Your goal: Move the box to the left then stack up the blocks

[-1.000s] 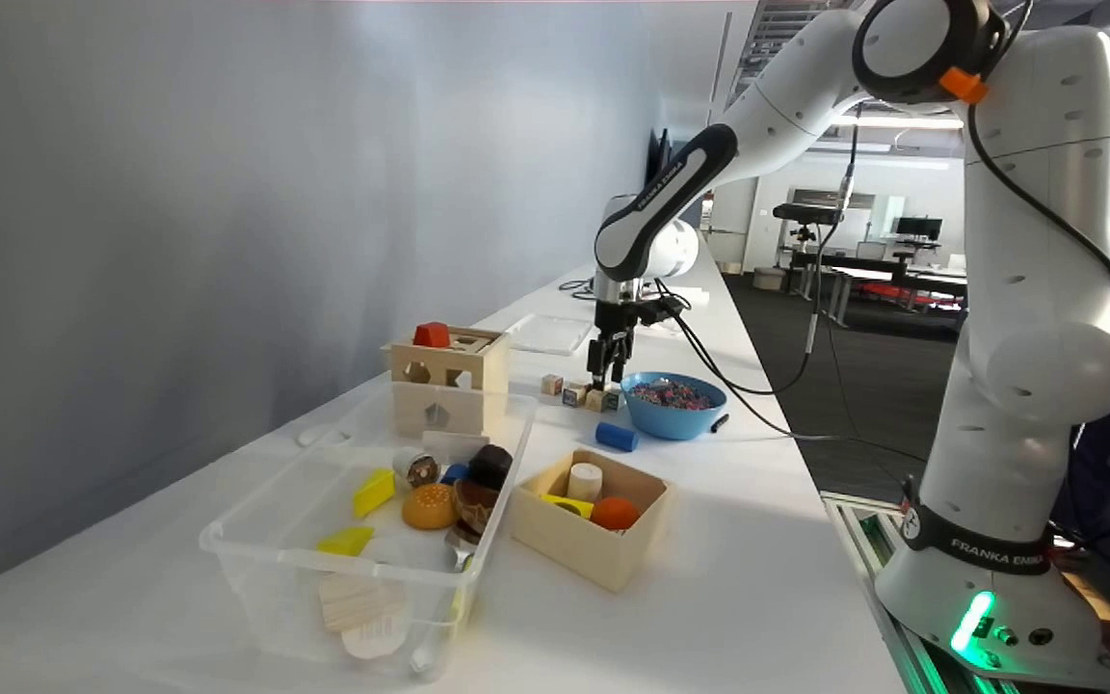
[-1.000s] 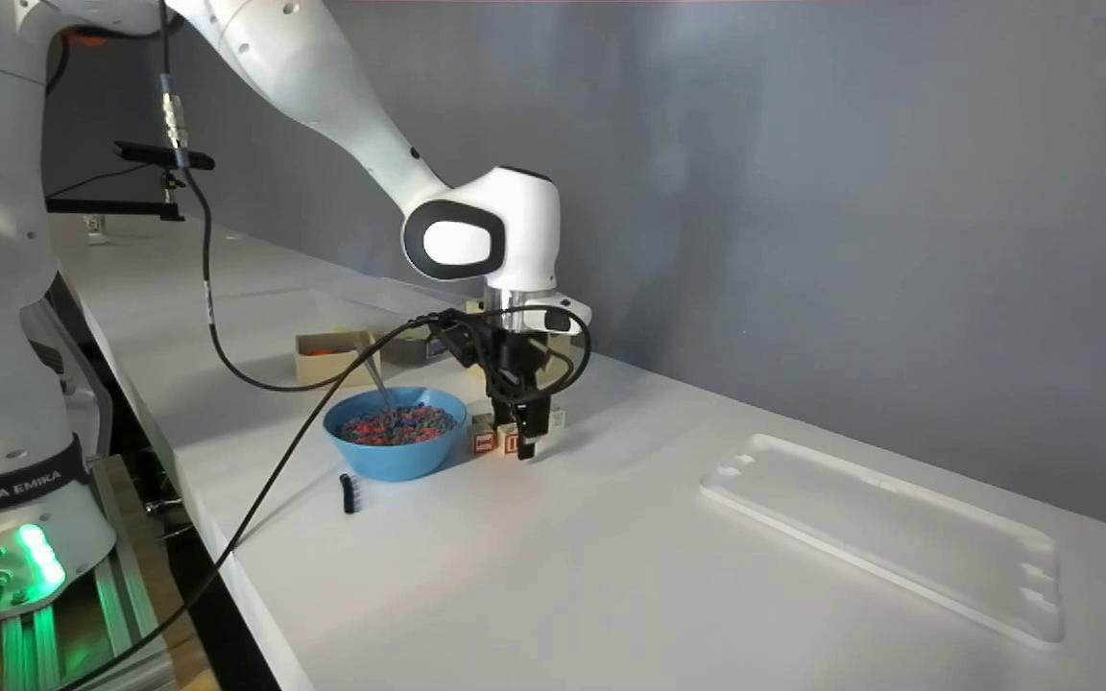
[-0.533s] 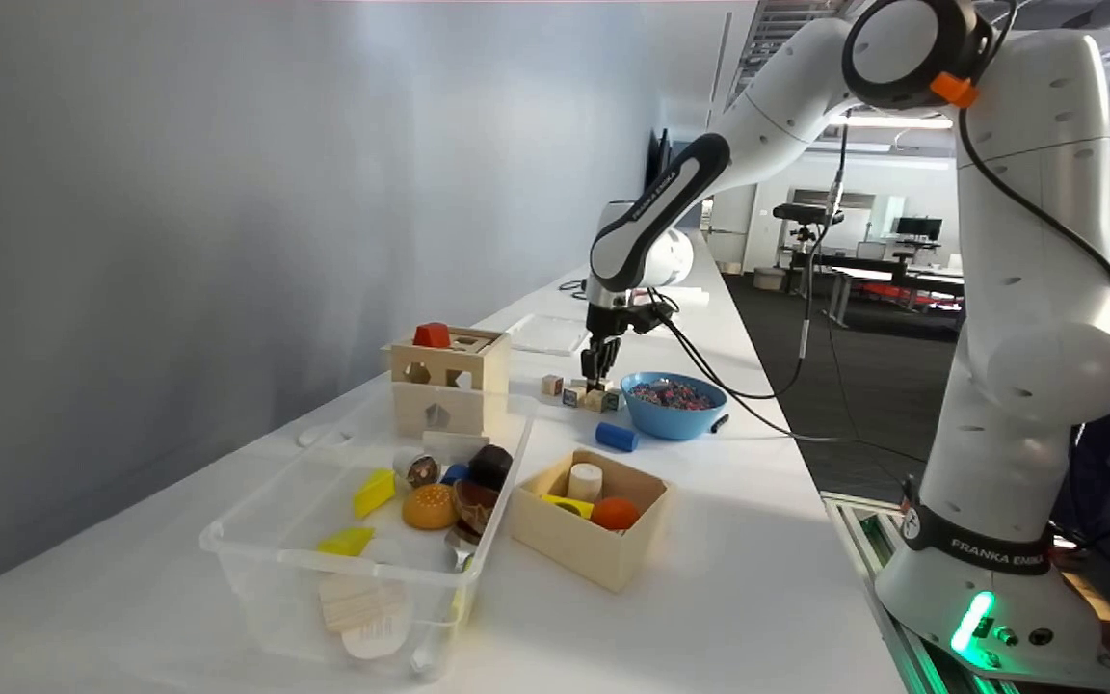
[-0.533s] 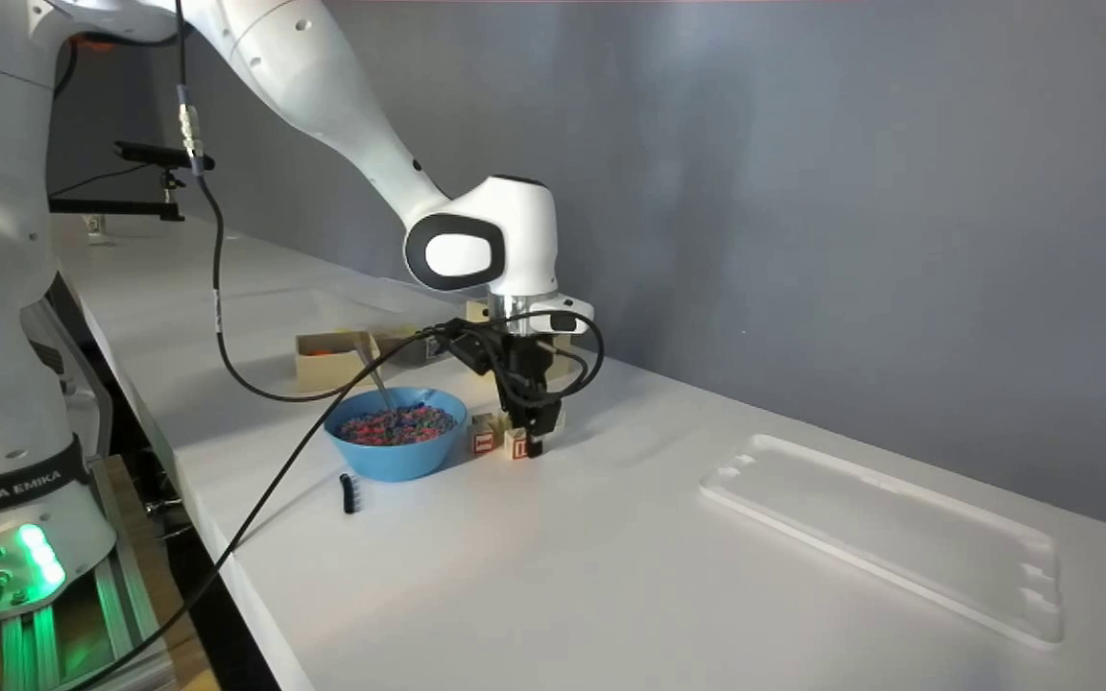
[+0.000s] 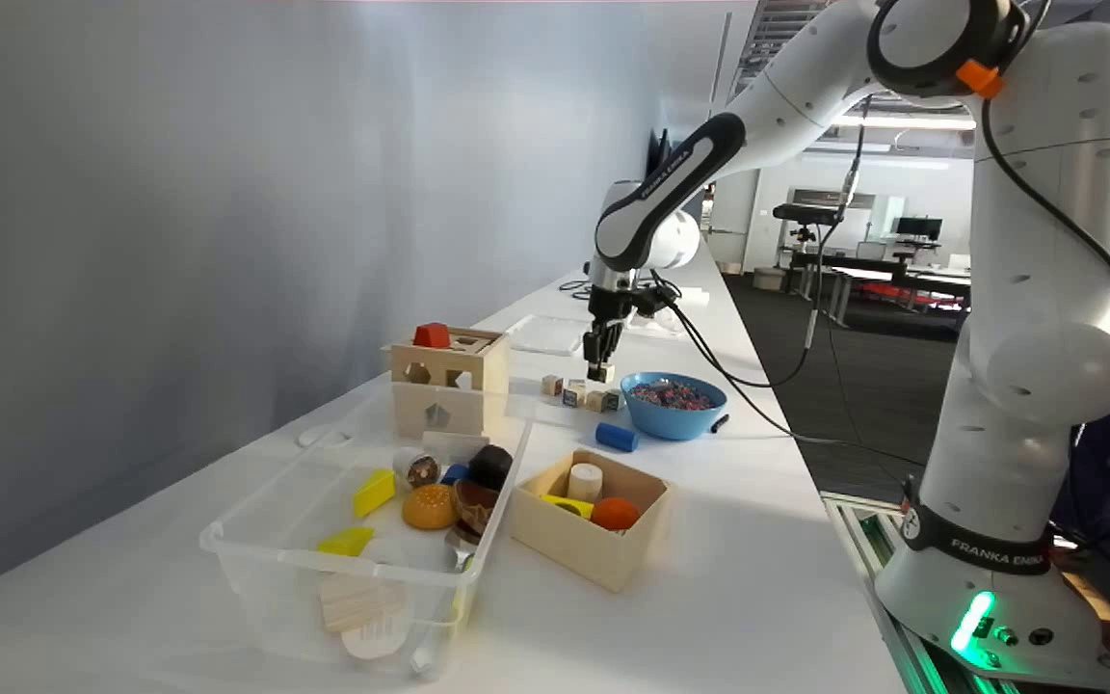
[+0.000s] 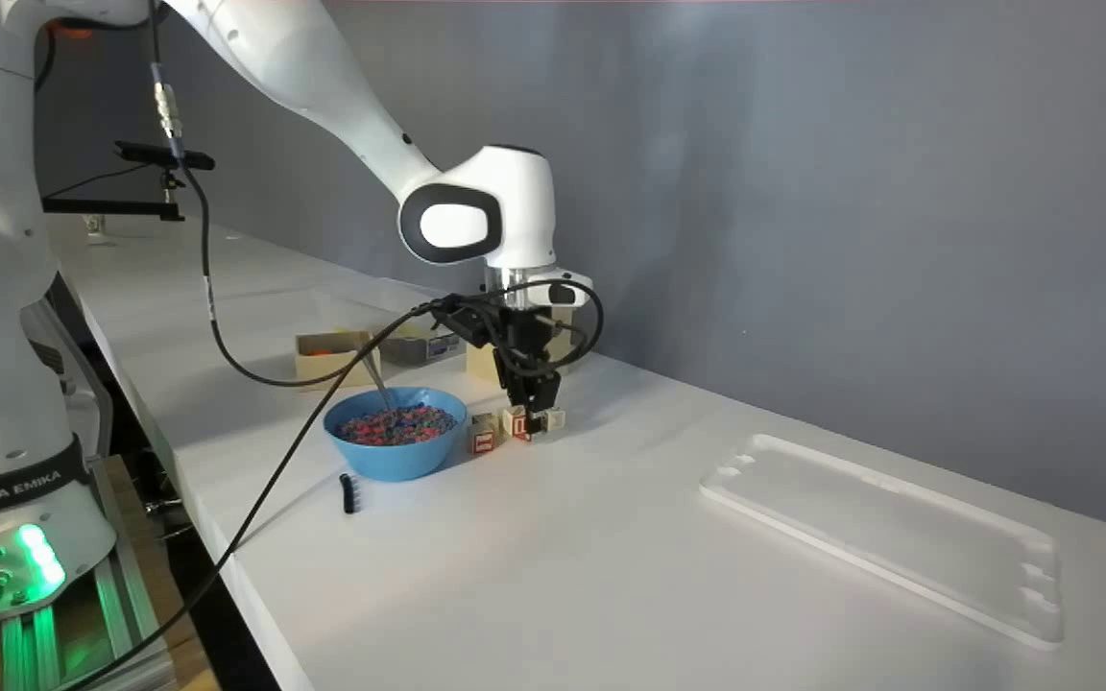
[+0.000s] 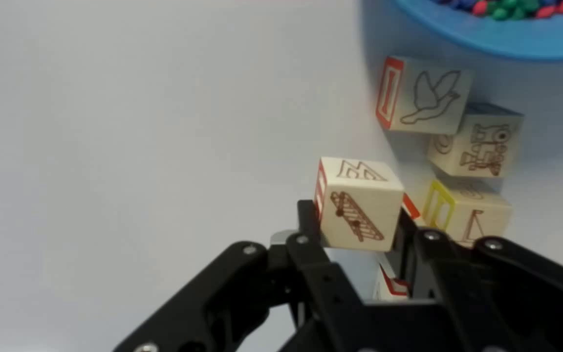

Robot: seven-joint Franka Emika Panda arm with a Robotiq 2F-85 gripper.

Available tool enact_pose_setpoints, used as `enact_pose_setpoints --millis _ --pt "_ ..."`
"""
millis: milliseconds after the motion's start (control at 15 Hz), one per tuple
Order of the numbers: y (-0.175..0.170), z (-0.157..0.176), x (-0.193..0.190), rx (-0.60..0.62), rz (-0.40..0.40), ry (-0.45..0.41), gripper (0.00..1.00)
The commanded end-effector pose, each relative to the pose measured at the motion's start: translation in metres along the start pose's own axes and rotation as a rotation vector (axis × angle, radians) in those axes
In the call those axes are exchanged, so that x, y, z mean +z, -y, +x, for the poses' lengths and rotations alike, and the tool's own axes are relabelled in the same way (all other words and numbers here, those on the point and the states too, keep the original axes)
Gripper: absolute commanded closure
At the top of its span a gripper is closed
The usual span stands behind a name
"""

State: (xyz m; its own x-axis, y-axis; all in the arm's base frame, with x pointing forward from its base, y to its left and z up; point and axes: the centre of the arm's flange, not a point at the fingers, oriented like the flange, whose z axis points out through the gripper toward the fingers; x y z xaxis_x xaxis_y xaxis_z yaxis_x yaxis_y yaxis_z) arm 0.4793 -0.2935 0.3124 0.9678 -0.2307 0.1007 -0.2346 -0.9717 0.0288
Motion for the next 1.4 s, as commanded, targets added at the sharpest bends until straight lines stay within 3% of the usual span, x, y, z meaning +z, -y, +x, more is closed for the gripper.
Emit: enact_pose_setpoints --millis 0,600,1333 --pt "0.004 -0.014 -0.042 -0.028 0.022 -0.004 0.89" --pt "0.066 0.015 -0.030 0.040 -0.027 -0.072 0.89" --pt "0.076 0.026 0.006 0.054 -0.058 0.024 0.89"
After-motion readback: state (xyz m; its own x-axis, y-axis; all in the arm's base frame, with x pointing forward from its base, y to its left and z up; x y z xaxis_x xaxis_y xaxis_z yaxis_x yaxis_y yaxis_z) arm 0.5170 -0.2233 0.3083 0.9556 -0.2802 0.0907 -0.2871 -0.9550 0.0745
